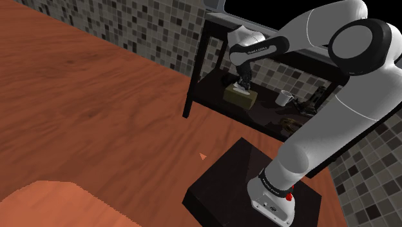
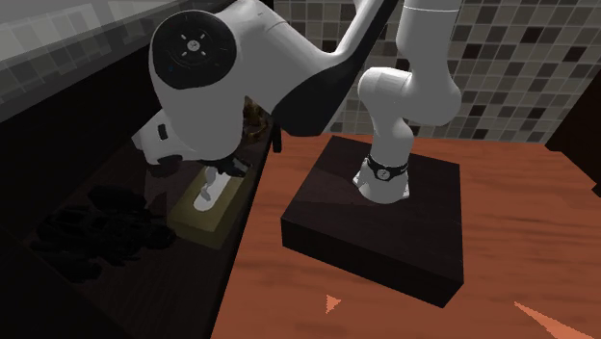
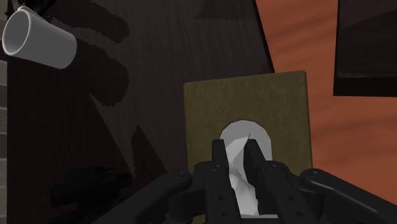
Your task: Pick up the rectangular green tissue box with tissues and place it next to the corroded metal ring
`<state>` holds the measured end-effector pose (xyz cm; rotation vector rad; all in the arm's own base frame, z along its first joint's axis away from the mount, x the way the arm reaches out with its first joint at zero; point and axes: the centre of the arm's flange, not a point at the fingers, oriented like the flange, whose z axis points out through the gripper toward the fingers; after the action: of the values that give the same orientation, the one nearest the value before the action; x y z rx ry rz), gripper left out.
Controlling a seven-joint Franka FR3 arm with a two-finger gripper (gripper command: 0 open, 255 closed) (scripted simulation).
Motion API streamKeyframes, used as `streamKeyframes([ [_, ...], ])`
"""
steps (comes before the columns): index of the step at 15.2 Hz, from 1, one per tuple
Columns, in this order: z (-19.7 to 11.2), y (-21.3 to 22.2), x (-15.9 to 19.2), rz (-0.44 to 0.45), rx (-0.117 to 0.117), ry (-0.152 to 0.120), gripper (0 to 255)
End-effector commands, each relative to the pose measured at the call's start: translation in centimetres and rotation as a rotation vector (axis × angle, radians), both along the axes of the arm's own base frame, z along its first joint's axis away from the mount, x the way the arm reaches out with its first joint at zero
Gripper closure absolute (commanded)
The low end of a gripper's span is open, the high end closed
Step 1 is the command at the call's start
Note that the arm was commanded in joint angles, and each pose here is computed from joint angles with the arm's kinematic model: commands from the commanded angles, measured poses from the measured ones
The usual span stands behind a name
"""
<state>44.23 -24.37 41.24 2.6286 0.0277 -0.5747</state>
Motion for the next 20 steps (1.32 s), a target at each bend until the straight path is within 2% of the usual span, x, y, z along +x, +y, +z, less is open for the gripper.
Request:
streamKeyframes([
  [1, 6.5, -0.5, 0.8, 0.008, -0.047, -0.130, 255],
  [7, 9.6, -0.5, 0.8, 0.008, -0.047, -0.130, 255],
  [8, 0.2, 0.2, -0.5, -0.009, 0.026, 0.072, 255],
  [9, 0.2, 0.2, -0.5, -0.009, 0.026, 0.072, 0],
  [14, -2.0, 6.7, 5.6, 0.261, -0.143, 0.292, 0],
  [20, -3.6, 5.0, 4.4, 0.262, -0.144, 0.293, 0],
])
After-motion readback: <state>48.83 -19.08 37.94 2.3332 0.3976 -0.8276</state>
